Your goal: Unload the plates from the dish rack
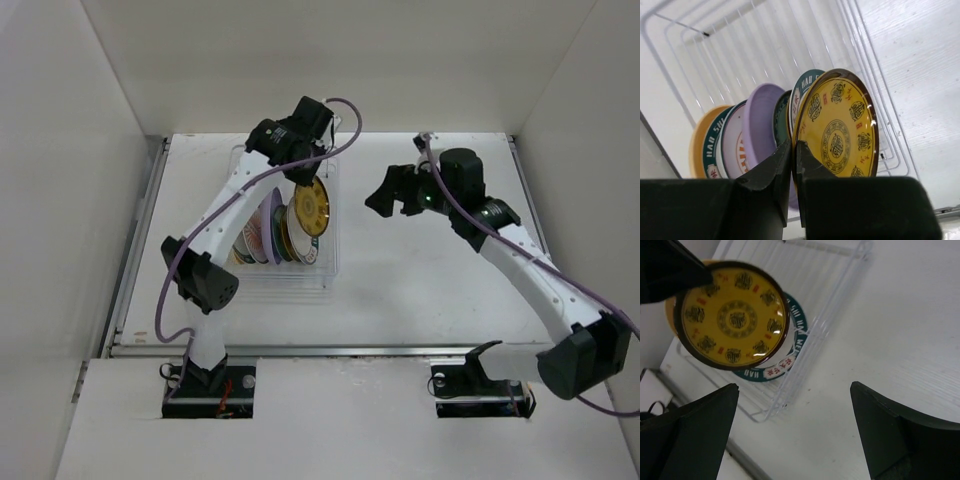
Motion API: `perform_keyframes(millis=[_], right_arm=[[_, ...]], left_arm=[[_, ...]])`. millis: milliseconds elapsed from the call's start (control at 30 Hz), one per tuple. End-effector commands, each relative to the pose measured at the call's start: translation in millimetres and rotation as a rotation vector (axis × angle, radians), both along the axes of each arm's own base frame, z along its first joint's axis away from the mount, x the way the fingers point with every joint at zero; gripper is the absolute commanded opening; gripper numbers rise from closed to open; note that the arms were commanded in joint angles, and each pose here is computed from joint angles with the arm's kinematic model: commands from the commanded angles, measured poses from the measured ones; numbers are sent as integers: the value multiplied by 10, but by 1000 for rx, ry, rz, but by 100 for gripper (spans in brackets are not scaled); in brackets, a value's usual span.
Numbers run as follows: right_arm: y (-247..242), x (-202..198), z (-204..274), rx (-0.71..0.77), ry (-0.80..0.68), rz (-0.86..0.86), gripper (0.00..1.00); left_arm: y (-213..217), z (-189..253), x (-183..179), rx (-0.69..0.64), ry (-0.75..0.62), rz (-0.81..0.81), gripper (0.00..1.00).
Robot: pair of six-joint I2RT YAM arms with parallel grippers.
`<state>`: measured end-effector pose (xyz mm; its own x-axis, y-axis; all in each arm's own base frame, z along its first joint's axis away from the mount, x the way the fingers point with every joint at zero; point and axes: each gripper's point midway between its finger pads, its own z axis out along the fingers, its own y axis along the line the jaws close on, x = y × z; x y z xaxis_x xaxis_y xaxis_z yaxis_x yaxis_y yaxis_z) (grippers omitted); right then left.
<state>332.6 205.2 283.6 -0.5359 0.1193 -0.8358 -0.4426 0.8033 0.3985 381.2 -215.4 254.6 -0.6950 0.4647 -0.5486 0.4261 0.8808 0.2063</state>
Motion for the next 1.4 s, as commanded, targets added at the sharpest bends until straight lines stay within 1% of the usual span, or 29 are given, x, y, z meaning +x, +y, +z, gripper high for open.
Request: perform_keyframes(millis=[0, 67, 100, 133, 167, 233, 267, 367, 433, 467, 500, 567, 633, 700, 767, 800, 833, 900, 933, 967, 1000, 1033, 1067, 1100, 1133, 1200, 1267, 1333, 1367], right_arm=[[375, -31, 177, 113, -26, 236, 99], [486, -4, 159, 188, 9, 281, 99], [531, 128, 109, 209, 4, 291, 99], [568, 157, 42, 217, 24, 303, 99], [602, 189, 5, 221, 32, 317, 99], [660, 242, -81, 250, 50, 368, 98], [685, 239, -100, 257, 53, 389, 96], [739, 215, -155, 272, 56, 439, 94], [749, 202, -315, 277, 96, 442, 89], [749, 202, -316, 277, 96, 442, 89], [764, 229, -352, 286, 111, 436, 81], [782, 220, -319, 324, 109, 470, 74], [810, 239, -391, 345, 150, 469, 72], [818, 263, -473, 343, 170, 465, 69], [835, 302, -531, 346, 191, 460, 59], [857, 295, -553, 352, 204, 483, 54], [863, 274, -545, 360, 215, 489, 38], [880, 287, -553, 367, 228, 496, 9], [836, 323, -553, 369, 225, 484, 0], [834, 335, -554, 373, 234, 471, 0], [741, 408, -499, 382, 226, 430, 0], [685, 457, -466, 385, 218, 400, 0], [610, 494, -425, 393, 221, 368, 0], [536, 553, -442, 396, 231, 331, 0], [341, 655, -373, 413, 221, 258, 0], [50, 793, -371, 431, 221, 164, 0], [-224, 938, -428, 420, 227, 42, 0], [-570, 1084, -609, 392, 269, -126, 0], [-941, 1206, -743, 359, 293, -292, 0]], left_arm=[[13, 640, -108, -121, -149, -11, 0], [-14, 632, -111, -180, -125, -13, 0], [21, 662, -109, -206, -119, -14, 0], [-4, 655, -121, -235, -99, -31, 0], [-120, 650, -188, -302, -53, -86, 0], [-88, 595, -184, -358, 0, -99, 0], [-170, 557, -238, -427, 56, -133, 0], [-206, 503, -252, -528, 144, -162, 0], [-283, 478, -302, -598, 202, -205, 0], [-284, 478, -303, -598, 203, -205, 0], [-338, 474, -334, -622, 218, -238, 0], [-348, 426, -312, -622, 220, -238, 0], [-362, 440, -284, -645, 216, -251, 0], [-411, 383, -286, -660, 247, -263, 0], [-452, 457, -246, -686, 225, -267, 0], [-474, 424, -243, -695, 243, -263, 0], [-485, 468, -216, -700, 224, -270, 0], [-509, 451, -200, -709, 236, -267, 0], [-517, 406, -182, -707, 246, -263, 0], [-486, 409, -156, -671, 223, -239, 0], [-459, 335, -99, -646, 220, -214, 10], [-410, 302, -54, -616, 210, -186, 26], [-358, 295, -29, -591, 197, -162, 45], [-280, 290, 46, -552, 160, -125, 99], [-224, 289, 104, -508, 123, -93, 100], [-172, 305, 128, -468, 89, -77, 100], [-100, 325, 161, -408, 42, -48, 100], [-31, 397, 226, -345, -32, -5, 100], [39, 441, 242, -318, -60, 6, 100]])
